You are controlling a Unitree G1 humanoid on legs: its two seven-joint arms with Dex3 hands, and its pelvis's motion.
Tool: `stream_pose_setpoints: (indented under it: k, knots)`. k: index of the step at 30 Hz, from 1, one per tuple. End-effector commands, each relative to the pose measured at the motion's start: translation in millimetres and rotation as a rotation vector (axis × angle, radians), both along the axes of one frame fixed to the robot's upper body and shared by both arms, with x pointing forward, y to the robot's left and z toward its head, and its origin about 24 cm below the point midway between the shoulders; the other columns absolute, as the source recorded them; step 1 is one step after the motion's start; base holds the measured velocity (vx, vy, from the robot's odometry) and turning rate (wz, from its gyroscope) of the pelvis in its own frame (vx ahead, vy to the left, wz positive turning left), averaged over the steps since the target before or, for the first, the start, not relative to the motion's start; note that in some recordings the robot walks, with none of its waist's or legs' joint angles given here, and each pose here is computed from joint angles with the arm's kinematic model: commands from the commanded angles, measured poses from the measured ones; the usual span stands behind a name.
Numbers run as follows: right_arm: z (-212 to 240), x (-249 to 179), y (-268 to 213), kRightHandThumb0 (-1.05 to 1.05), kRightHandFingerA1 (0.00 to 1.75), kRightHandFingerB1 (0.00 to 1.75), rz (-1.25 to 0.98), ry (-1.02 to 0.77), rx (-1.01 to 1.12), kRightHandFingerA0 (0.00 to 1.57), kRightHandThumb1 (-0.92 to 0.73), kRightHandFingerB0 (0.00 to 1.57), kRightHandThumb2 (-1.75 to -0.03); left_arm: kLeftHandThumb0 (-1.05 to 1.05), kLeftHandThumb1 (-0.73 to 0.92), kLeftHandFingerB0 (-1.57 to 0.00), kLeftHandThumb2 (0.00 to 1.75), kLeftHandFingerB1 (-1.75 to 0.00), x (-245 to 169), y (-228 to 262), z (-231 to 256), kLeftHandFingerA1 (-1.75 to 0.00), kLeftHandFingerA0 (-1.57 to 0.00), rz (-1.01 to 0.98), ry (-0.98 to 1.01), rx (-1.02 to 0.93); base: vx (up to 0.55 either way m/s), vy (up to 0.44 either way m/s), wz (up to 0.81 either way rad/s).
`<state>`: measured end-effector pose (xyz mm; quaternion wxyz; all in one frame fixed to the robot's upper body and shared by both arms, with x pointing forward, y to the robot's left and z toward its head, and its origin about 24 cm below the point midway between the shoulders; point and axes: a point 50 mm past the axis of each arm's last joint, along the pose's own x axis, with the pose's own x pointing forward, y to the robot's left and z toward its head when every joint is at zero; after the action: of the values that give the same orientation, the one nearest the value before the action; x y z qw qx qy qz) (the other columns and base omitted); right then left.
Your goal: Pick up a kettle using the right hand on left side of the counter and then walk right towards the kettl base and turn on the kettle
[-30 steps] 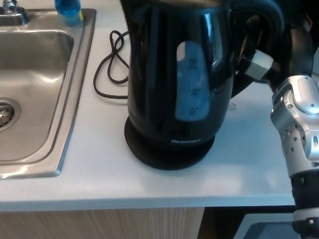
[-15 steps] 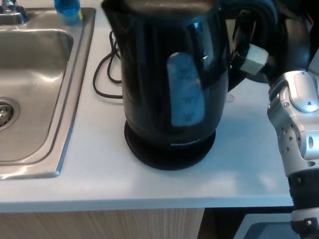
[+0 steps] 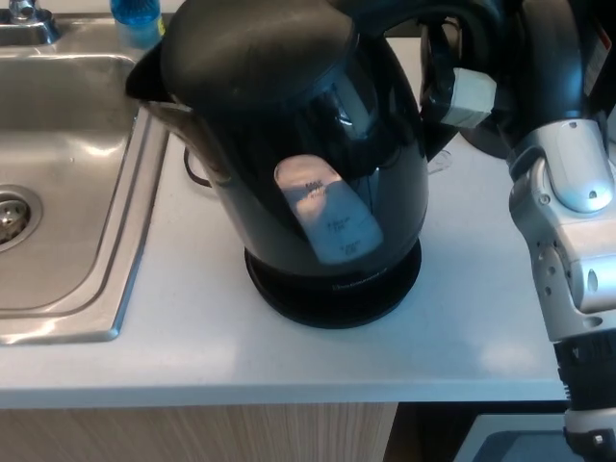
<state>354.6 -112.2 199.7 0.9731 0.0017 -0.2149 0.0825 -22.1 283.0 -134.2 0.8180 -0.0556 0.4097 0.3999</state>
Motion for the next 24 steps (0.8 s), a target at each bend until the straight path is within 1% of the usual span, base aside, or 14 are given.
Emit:
stream_pose_setpoints:
  k: [1,2,3,10,11,12,13,16,17,19,20,24]
  knots:
    - [9,-16,6,-0.18,1.75,1.57,0.019,-0.186,-0.057,1.06,-0.49,0.88,-1.32,0.33,0.53,-0.85,1.22,-0.94,3,7,7,-1.03,-0.96,-0.042,-0.031,0.071,0.00,0.000,0.00]
    - [8,-19,9,-0.18,1.75,1.57,0.023,-0.199,-0.067,1.06,-0.49,0.88,-1.32,0.33,0.53,-0.85,1.22,-0.94,3,8,7,-1.03,-0.96,-0.048,-0.031,0.077,0.00,0.000,0.00]
    - [7,-20,11,-0.18,1.75,1.63,0.023,-0.195,-0.067,1.02,-0.46,0.89,-1.32,0.34,0.52,-0.85,1.21,-0.95,3,8,7,-1.04,-0.95,-0.048,-0.029,0.078,0.00,0.000,0.00]
    - [4,-22,13,-0.18,1.75,1.63,0.023,-0.195,-0.069,1.02,-0.46,0.89,-1.32,0.34,0.52,-0.85,1.21,-0.95,3,7,8,-1.04,-0.95,-0.049,-0.027,0.078,0.00,0.000,0.00]
    - [-1,-21,11,-0.18,1.75,1.68,0.014,-0.185,-0.075,1.00,-0.46,0.84,-1.32,0.37,0.52,-0.88,1.21,-0.96,2,7,7,-1.05,-0.98,-0.046,-0.029,0.075,0.00,0.000,0.00]
    - [-8,-19,4,-0.18,1.75,1.63,-0.014,-0.163,-0.074,1.07,-0.43,0.89,-1.37,0.35,0.59,-0.82,1.23,-0.93,1,6,6,-1.05,-0.95,-0.027,-0.027,0.063,0.00,0.000,0.00]
    - [-15,-15,-4,-0.18,1.75,1.63,-0.050,-0.137,-0.070,1.07,-0.43,0.89,-1.37,0.35,0.59,-0.82,1.23,-0.93,-1,6,5,-1.05,-0.95,0.000,-0.023,0.046,0.00,0.000,0.00]
    - [-15,-15,-4,-0.18,1.75,1.63,-0.050,-0.140,-0.069,1.07,-0.43,0.89,-1.37,0.35,0.59,-0.82,1.23,-0.93,-1,6,5,-1.05,-0.95,0.001,-0.023,0.045,0.00,0.000,0.00]
    - [-20,-12,-11,-0.16,1.74,1.57,-0.074,-0.090,-0.039,1.07,-0.46,0.91,-1.31,0.32,0.58,-0.81,1.23,-0.93,-2,6,4,-1.02,-0.92,-0.001,-0.019,0.042,0.00,0.000,0.00]
    - [-27,-12,-19,-0.15,1.75,1.57,-0.127,-0.042,-0.012,1.07,-0.45,0.91,-1.33,0.33,0.59,-0.84,1.23,-0.94,-1,6,4,-1.04,-0.95,0.008,-0.031,0.034,0.00,0.000,0.00]
    - [-30,-12,-21,-0.16,1.75,1.63,-0.142,-0.036,-0.007,1.07,-0.43,0.87,-1.36,0.32,0.58,-0.86,1.24,-0.95,0,5,3,-1.05,-0.98,0.006,-0.032,0.033,0.00,0.000,0.00]
    - [-35,-13,-24,-0.16,1.75,1.63,-0.167,-0.027,0.001,1.07,-0.43,0.87,-1.36,0.32,0.58,-0.86,1.24,-0.95,1,5,3,-1.05,-0.98,0.003,-0.034,0.032,0.00,0.000,0.00]
